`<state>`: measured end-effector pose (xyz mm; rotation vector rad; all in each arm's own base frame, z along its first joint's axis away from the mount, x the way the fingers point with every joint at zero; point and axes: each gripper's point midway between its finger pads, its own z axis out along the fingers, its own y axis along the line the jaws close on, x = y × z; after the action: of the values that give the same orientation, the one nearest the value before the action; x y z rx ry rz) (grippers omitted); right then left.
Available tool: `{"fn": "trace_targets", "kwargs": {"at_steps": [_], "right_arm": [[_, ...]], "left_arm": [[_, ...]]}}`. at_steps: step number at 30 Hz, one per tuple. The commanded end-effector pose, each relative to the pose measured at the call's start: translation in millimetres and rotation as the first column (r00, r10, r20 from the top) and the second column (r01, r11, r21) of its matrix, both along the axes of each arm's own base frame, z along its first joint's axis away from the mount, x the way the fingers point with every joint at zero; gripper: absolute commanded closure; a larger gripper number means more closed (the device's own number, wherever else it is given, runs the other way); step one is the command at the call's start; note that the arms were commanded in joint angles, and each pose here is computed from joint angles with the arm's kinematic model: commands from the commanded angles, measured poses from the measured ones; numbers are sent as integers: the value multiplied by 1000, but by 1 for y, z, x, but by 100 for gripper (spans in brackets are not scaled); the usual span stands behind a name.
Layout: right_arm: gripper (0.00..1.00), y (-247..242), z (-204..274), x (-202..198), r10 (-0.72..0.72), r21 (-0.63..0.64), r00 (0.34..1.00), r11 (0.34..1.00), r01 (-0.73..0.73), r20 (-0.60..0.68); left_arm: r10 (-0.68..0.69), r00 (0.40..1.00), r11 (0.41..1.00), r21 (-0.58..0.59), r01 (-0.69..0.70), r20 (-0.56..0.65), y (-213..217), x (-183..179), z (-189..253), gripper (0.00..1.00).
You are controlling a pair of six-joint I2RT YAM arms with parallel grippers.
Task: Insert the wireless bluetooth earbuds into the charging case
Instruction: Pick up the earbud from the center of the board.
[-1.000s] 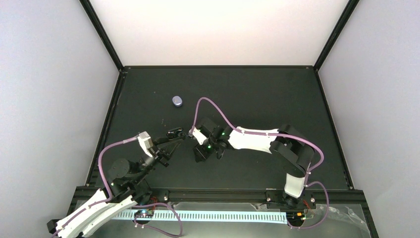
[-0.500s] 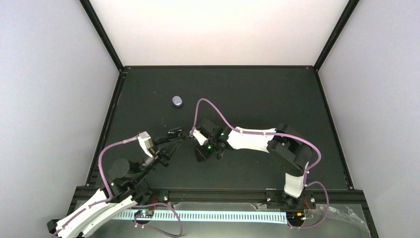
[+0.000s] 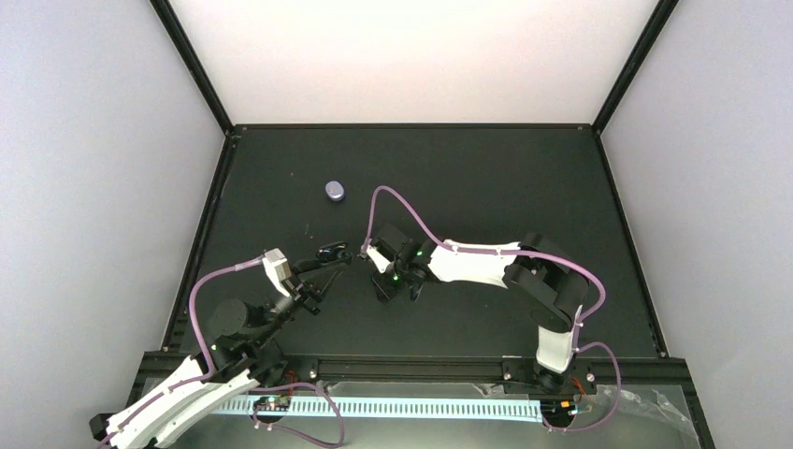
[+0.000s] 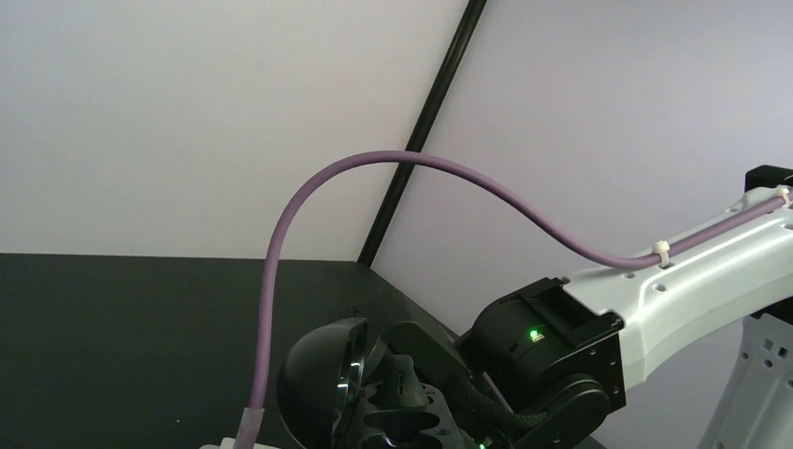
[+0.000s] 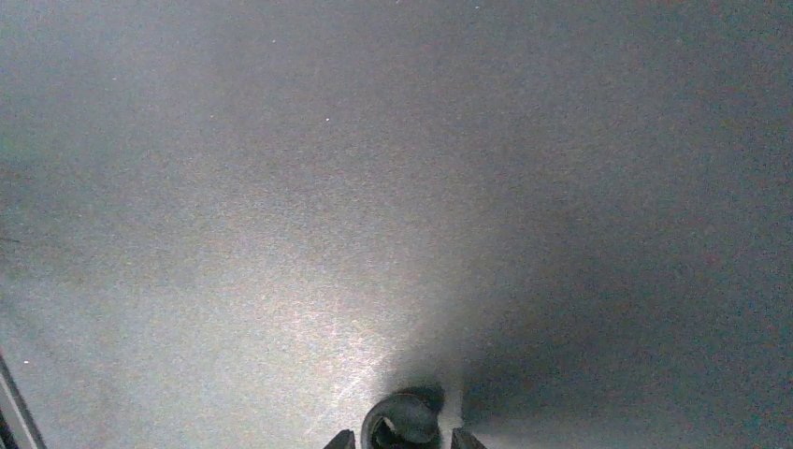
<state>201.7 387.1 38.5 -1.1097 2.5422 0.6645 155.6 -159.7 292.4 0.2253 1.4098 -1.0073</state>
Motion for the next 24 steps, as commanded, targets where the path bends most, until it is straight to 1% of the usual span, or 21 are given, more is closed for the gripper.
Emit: {"fn": "trace_targets", "kwargs": {"at_steps": [1, 4, 6, 10, 12, 16, 19, 24], "right_arm": [[75, -5, -1, 10, -38, -25, 998, 999, 39, 43], [76, -6, 2, 11, -43, -22, 998, 999, 44, 53], [75, -2, 13, 9, -32, 23, 998, 999, 31, 59], [63, 7, 40, 2, 3, 118, 998, 993, -10, 63], [59, 11, 49, -4, 23, 143, 998, 989, -31, 58], [58, 19, 48, -17, 78, 144, 997, 986, -81, 27], [58, 24, 37, -25, 107, 116, 994, 988, -106, -3], [58, 21, 19, -23, 80, 71, 996, 994, -78, -26]], "left_arm": [[3, 1000, 1000, -2, -3, 2, 1, -1, 1, 98], [3, 1000, 1000, -2, -3, 1, 1, -1, 1, 98], [3, 1000, 1000, -2, -3, 2, 1, -1, 1, 98], [2, 1000, 1000, -5, -2, 5, 2, -1, 2, 99], [3, 1000, 1000, -7, -2, 5, 2, -1, 2, 98], [3, 1000, 1000, -10, -3, 7, 2, -1, 3, 98], [3, 1000, 1000, -8, -3, 6, 2, -1, 2, 98], [2, 1000, 1000, -7, -1, 8, 2, -2, 3, 98]]}}
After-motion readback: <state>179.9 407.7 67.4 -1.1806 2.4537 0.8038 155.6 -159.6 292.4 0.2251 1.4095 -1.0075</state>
